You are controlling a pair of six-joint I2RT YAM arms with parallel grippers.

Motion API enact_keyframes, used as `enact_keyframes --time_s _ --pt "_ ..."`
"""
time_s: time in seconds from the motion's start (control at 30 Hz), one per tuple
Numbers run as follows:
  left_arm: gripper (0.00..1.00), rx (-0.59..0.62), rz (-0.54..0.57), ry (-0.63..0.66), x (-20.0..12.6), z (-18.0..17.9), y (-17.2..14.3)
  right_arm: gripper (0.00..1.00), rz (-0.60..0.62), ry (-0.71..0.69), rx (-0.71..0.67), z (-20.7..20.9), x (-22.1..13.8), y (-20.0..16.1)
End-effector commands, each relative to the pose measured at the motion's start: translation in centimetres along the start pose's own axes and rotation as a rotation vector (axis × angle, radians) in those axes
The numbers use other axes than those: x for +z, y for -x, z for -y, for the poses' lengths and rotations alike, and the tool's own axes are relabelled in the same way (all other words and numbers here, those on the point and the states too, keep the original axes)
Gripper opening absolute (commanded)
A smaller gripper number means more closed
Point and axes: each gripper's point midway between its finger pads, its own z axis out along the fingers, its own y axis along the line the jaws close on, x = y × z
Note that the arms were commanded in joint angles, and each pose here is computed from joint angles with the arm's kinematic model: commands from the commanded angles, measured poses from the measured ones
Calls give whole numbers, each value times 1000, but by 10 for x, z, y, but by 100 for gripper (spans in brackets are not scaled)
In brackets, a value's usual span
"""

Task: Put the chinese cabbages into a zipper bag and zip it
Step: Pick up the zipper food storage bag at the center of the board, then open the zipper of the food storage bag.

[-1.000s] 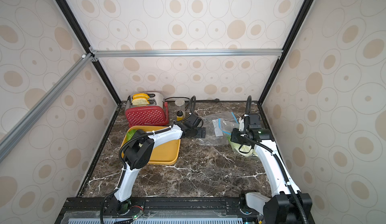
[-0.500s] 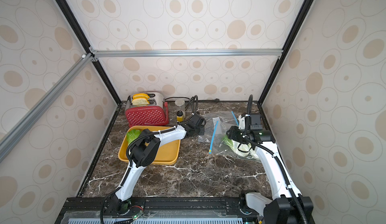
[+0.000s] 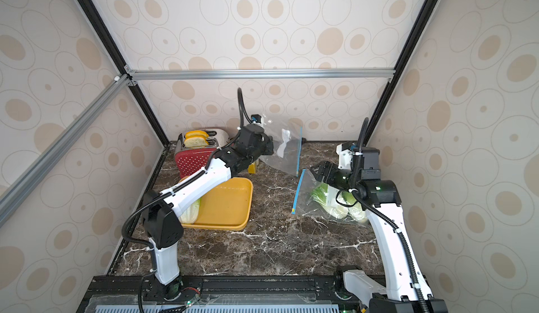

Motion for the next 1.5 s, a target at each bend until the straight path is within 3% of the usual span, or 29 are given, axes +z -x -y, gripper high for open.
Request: enact_keyframes --time_s 0.0,0.37,0.57,0.77,0.97,1.23,1.47 --pt "0 -50 56 -105 -38 10 36 85 34 84 4 -25 -18 8" --pt "0 -281 101 -459 -142 37 92 99 141 406 124 -66 -44 45" --pt "0 -387 110 -714 -184 75 124 100 97 432 204 -54 -35 50" --pt "0 -448 112 -890 -212 99 145 100 146 447 317 -26 -42 60" --pt "0 -490 113 -1018 -224 117 165 100 109 477 427 -14 -25 55" --pt "0 -543 134 -1151 -233 143 188 100 104 615 478 -35 -30 69" --pt "0 -481 102 -1001 -205 131 160 96 163 739 488 -67 -64 89"
